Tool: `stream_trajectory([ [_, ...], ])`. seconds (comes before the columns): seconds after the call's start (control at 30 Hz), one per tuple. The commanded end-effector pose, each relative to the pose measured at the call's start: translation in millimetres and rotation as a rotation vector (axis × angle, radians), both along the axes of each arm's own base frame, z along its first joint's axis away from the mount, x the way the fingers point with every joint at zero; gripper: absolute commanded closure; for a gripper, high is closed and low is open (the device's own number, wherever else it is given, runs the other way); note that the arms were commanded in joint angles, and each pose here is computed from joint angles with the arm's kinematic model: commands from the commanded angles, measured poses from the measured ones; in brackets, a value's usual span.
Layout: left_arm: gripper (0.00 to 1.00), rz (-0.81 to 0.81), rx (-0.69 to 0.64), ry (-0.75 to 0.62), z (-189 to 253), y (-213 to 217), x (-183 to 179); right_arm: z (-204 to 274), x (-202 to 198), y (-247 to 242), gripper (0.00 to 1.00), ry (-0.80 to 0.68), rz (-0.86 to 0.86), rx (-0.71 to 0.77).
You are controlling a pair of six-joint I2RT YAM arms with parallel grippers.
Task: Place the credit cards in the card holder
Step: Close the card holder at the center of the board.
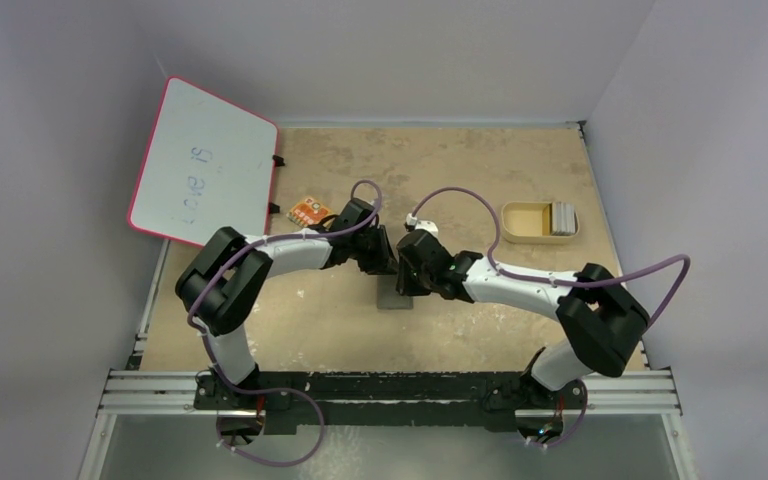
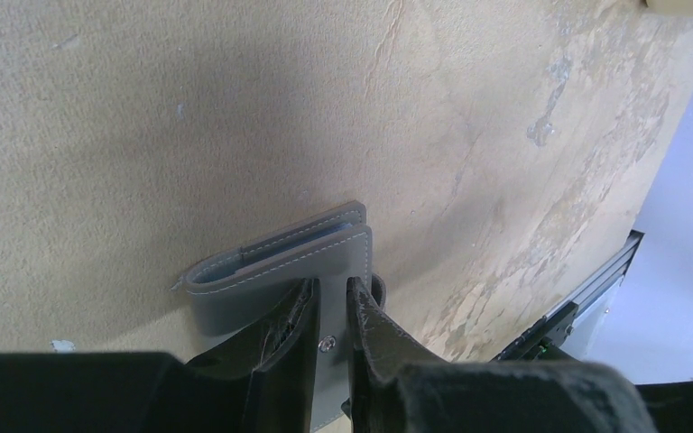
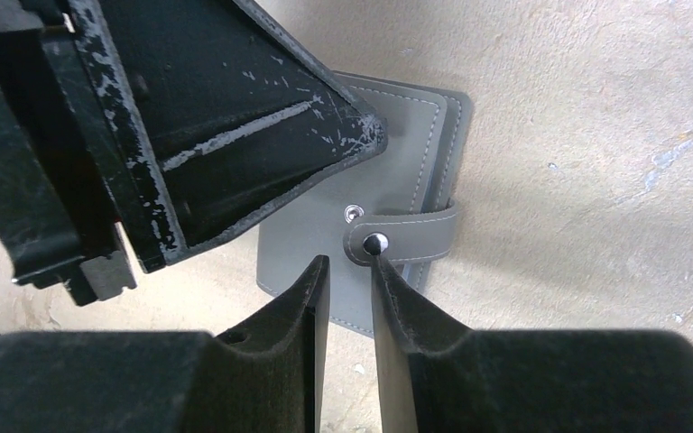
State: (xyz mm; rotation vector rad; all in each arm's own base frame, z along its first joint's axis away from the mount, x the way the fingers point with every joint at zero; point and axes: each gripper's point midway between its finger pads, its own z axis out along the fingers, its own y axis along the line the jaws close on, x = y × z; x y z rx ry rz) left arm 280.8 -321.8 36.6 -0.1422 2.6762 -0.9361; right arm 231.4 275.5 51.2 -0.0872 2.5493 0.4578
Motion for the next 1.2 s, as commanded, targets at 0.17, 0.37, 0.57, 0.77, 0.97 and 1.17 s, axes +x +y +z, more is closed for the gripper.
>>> stream_trajectory([
  [0.17, 0.83, -0.008, 0.051, -0.017, -7, 5, -3, -8, 8, -3, 0.76, -0.025, -0.024, -0.021],
  [0.37, 0.83, -0.006, 0.048, -0.021, -4, 5, -3, -9, 10, -4, 0.77, -0.028, -0.027, -0.026],
  [0.57, 0.83, -0.006, 0.047, -0.023, -4, 4, -4, -6, 15, -11, 0.76, -0.043, -0.051, -0.047],
  [0.77, 0.83, -0.006, 0.045, -0.023, -3, 4, -4, -10, 17, -9, 0.77, -0.037, -0.047, -0.053],
  [0.97, 0.83, -0.006, 0.045, -0.020, -4, 4, -5, -2, 20, -5, 0.78, -0.053, -0.034, -0.039],
  [1.17, 0.84, -0.004, 0.044, -0.019, -5, 4, -5, 8, 22, -6, 0.78, -0.074, -0.044, -0.023],
])
